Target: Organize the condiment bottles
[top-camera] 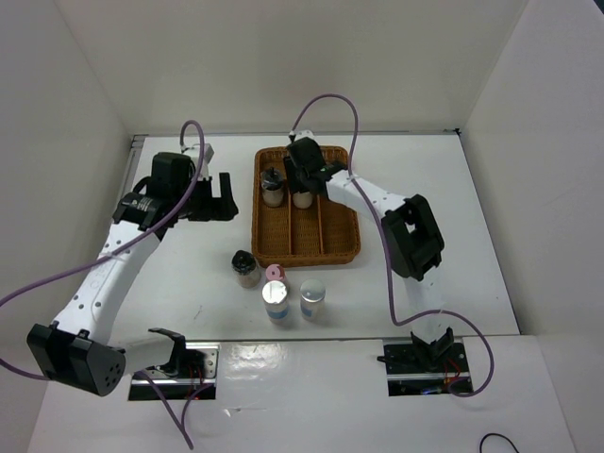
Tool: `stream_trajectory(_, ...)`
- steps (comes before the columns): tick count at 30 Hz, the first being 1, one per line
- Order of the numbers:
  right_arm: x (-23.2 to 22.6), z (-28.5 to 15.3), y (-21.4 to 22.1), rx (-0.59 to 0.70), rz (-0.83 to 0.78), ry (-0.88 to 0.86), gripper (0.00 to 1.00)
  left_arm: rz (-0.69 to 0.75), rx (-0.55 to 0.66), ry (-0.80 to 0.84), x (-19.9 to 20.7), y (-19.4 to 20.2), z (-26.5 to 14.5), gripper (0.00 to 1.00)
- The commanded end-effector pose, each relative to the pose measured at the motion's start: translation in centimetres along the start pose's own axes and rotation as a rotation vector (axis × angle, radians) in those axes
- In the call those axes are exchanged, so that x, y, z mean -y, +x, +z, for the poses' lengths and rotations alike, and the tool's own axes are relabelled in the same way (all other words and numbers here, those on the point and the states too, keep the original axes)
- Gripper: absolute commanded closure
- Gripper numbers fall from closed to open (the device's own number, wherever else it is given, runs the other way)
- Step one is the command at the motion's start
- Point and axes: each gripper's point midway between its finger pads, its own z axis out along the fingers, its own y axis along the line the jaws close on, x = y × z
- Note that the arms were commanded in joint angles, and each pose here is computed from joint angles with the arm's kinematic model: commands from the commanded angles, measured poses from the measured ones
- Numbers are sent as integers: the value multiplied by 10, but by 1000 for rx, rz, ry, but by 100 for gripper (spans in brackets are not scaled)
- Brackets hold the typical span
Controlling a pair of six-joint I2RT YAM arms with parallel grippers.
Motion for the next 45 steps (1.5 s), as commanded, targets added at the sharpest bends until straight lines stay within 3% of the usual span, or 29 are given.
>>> stream_trajectory(1, 1, 1, -28, 72, 10, 11, 43, 30, -71, 8, 7, 20, 2, 0)
stream_trajectory(9, 8, 4, -15, 30, 38, 55, 2, 17, -147, 48, 29, 47, 1, 3)
stream_trajectory(16, 23, -57, -34, 82, 118, 70, 2, 33, -206, 45, 45, 67, 5, 4)
stream_trajectory(21, 33, -109, -47, 158, 153, 35, 2, 35, -256, 13, 47, 87, 8, 10)
stream_trajectory(28, 44, -128, -30, 131, 177, 56, 2, 26, -296, -111, 30, 102, 15, 12)
stream_trajectory(37, 50, -154, -17, 149, 215, 27, 2, 33, -325, -108, 30, 116, 27, 19)
stream_trajectory(45, 29, -161, -5, 130, 192, -27, 2, 40, -342, -94, 32, 120, 33, 34)
